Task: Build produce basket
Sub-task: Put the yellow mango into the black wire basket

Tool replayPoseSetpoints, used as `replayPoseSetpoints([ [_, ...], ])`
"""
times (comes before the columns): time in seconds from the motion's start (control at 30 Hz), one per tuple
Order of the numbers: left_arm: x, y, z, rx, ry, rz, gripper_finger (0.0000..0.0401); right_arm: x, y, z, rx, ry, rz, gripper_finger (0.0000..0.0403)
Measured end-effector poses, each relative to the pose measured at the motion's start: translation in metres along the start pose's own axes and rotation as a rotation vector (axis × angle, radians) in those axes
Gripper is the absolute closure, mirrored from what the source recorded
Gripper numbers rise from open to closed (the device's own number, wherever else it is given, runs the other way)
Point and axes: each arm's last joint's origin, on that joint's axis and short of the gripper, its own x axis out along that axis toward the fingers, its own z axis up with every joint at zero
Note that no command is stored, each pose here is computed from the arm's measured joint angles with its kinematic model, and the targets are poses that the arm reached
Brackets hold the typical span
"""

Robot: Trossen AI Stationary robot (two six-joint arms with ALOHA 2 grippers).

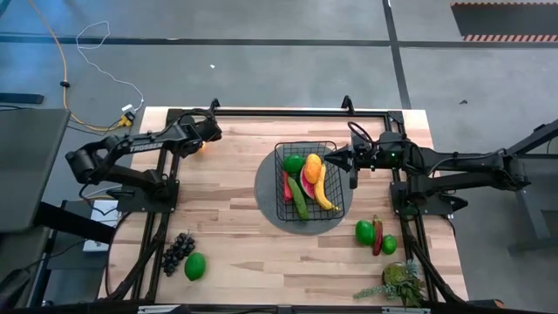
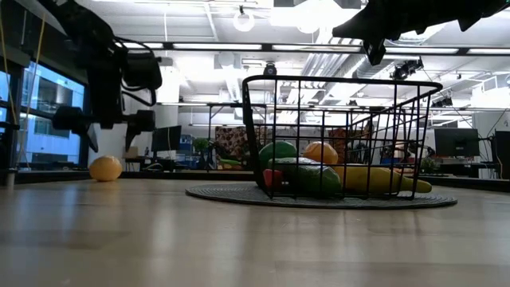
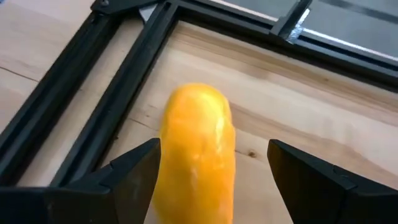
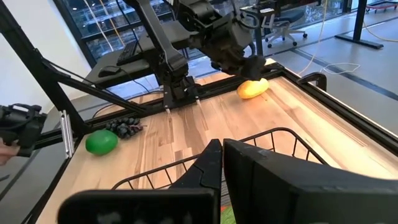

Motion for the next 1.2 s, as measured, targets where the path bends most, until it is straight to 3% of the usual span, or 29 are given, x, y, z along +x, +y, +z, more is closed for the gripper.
replayPoseSetpoints([
  [0.6, 0.032, -0.012, -0.017, 0.107, 0.064, 0.090, 0.0114, 0.000, 0.000, 0.000, 0.007, 0.000, 0.000, 0.0402],
  [1.2, 0.035, -0.013, -0.019, 0.088, 0.088, 0.083, 0.0120, 0.000, 0.000, 0.000, 0.007, 0.000, 0.000, 0.0402],
])
